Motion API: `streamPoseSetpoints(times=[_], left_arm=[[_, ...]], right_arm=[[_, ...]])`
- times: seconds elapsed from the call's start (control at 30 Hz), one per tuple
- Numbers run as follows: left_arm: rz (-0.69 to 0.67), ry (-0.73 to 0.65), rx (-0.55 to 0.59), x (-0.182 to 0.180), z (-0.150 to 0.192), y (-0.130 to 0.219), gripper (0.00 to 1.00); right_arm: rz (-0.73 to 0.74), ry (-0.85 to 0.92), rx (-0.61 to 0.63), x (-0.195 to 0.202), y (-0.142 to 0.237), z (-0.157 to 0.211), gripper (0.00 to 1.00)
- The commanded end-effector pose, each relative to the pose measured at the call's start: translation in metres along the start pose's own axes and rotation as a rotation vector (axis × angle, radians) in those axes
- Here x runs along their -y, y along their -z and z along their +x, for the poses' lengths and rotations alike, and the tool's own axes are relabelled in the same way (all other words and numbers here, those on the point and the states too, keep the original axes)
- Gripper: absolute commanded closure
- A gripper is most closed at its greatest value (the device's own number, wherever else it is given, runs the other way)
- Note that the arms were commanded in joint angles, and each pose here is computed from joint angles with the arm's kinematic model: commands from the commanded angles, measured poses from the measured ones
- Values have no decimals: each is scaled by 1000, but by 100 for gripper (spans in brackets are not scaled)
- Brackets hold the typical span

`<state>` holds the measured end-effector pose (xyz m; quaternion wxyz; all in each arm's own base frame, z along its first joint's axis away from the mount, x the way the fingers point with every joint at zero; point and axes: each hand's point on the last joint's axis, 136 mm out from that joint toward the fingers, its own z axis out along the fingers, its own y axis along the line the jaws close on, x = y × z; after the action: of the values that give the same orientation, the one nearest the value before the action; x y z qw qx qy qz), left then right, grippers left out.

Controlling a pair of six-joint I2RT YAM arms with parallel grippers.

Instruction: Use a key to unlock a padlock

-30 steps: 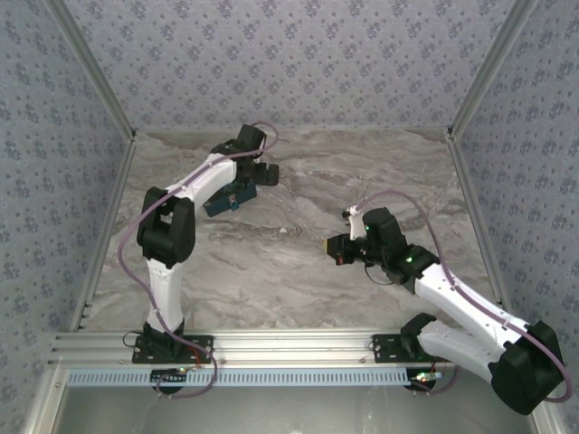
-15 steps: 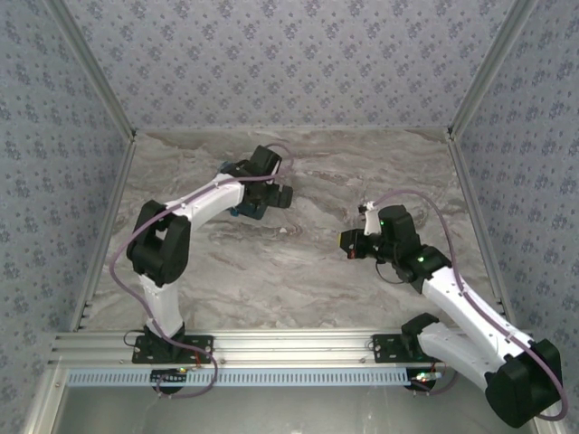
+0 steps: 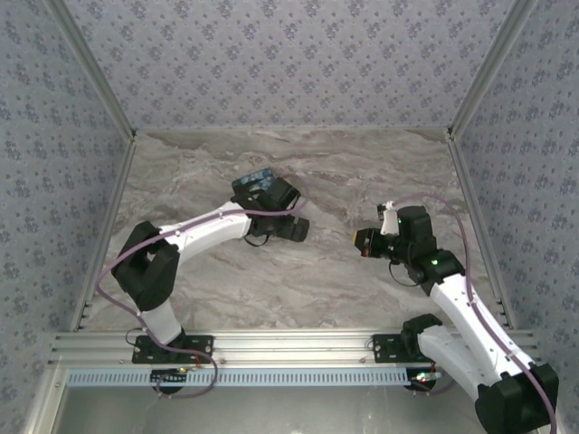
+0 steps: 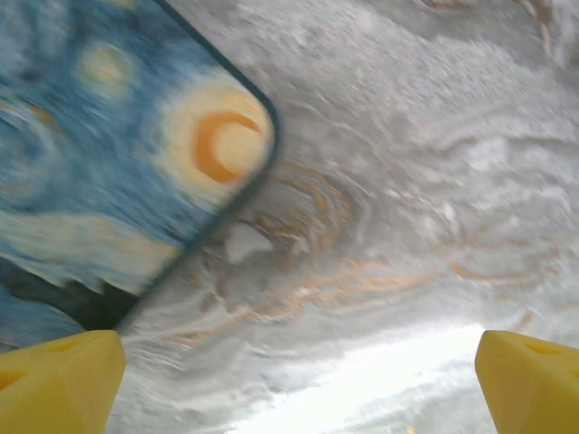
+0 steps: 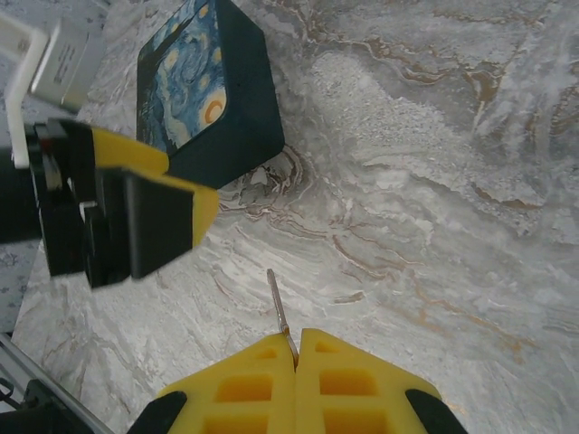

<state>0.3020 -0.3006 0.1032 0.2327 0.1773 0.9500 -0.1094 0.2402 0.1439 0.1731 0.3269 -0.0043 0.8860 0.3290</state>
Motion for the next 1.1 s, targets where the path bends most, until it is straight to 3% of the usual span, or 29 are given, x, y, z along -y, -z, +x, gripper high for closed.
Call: streamPoseSetpoints(times=[0.0,0.27,0.53,0.73,1.07], left_arm=[[39,7,13,24,6,12,1],[0,-21,70,33,-7,16,1],[-108,36,117,-24,-39,31,1],[-171,74,88,-62,-40,26,1],[-176,57,11,-65,-23,-3,1]], right_arm=[[5,-15,-29,6,5,10,100],[-1,-36,-30,9,9,11,100],[-7,-44,-32,9,8,13,100],[-4,-46,-30,10,8,13,100],[-2,-48,-33,11,7,13,100]])
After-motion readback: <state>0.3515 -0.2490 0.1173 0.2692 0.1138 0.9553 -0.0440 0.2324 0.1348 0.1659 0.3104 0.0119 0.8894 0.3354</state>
